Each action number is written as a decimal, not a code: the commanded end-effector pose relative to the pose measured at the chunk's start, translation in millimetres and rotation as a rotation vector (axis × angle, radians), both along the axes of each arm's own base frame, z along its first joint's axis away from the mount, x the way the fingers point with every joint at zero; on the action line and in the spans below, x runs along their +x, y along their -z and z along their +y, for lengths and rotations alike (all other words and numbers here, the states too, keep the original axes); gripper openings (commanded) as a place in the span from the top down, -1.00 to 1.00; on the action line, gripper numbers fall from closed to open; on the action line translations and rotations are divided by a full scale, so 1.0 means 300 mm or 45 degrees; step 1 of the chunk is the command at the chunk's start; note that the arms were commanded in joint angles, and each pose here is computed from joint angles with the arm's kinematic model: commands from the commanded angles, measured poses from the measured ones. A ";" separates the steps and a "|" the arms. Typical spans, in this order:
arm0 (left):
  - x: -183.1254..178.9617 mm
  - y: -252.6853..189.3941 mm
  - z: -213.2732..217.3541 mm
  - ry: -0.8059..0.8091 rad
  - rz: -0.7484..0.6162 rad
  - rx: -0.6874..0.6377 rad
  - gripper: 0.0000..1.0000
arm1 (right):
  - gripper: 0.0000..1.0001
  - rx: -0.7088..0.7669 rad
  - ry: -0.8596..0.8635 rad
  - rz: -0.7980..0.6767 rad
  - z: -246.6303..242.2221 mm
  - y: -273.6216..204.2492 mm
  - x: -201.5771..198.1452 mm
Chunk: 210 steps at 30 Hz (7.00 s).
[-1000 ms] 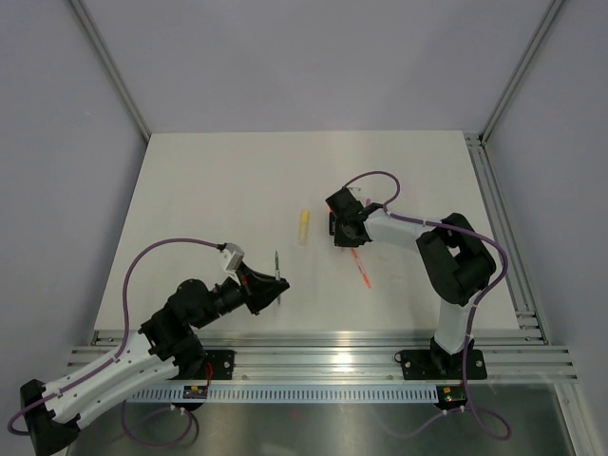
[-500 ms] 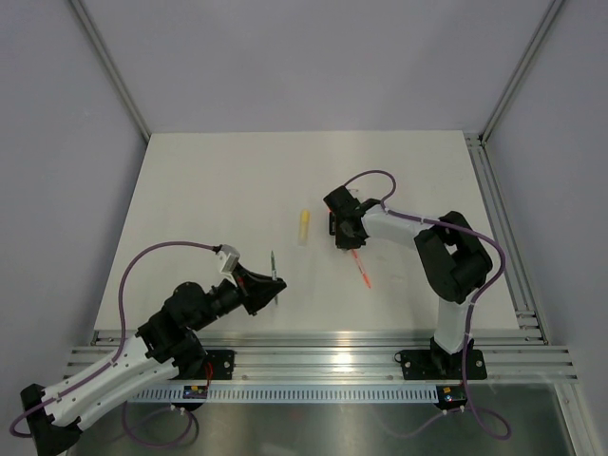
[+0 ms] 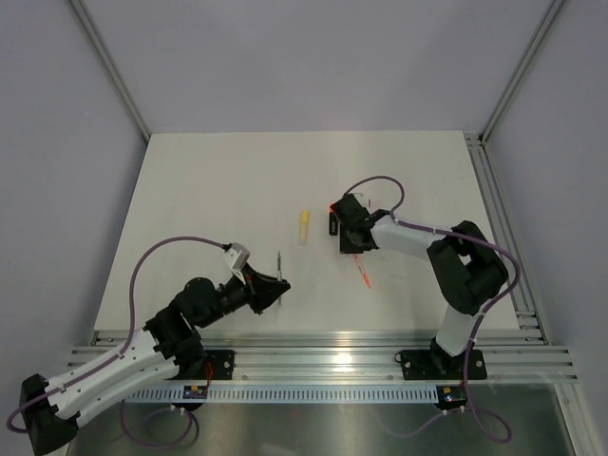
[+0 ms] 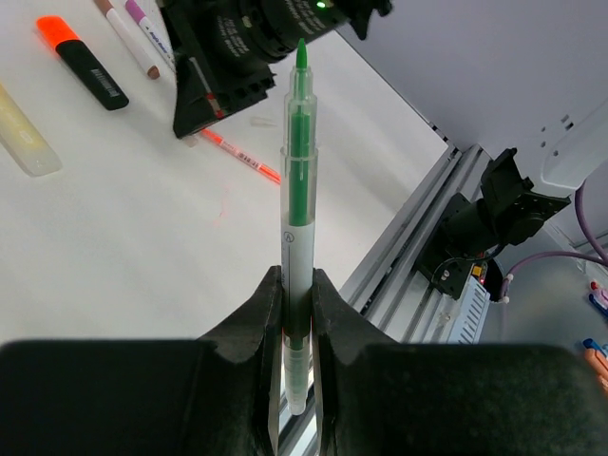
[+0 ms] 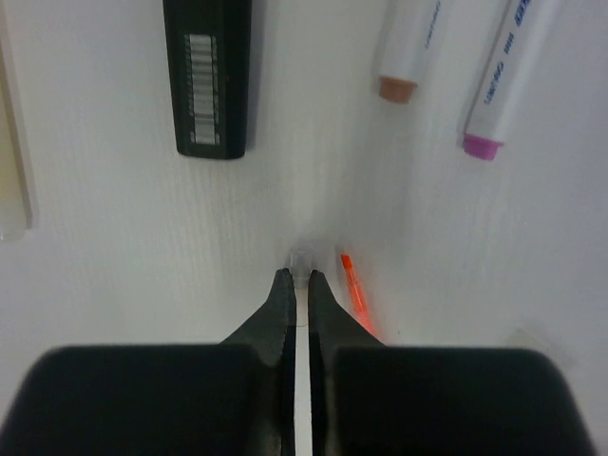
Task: Insert the pens into the pen caps
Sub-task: Insert the pen cap onto the pen, then place the pen at the center of the board.
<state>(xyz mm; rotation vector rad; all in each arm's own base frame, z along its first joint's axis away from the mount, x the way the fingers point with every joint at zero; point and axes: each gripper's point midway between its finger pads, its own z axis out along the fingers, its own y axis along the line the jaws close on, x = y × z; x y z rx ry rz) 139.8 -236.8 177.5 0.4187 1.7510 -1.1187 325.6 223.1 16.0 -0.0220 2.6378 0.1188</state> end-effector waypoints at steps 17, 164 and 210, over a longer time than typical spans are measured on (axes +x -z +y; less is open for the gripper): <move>0.113 -0.175 -0.168 0.021 -0.051 -0.083 1.00 | 1.00 1.091 -0.254 -0.915 0.208 -0.889 -0.222; 0.141 -0.375 -0.235 0.086 -0.093 -0.236 1.00 | 1.00 0.952 -0.601 -0.199 0.305 -0.297 -0.787; 0.066 -0.016 0.027 -0.063 0.113 -0.015 -0.98 | 1.00 0.412 -0.152 -0.343 0.261 -0.268 0.113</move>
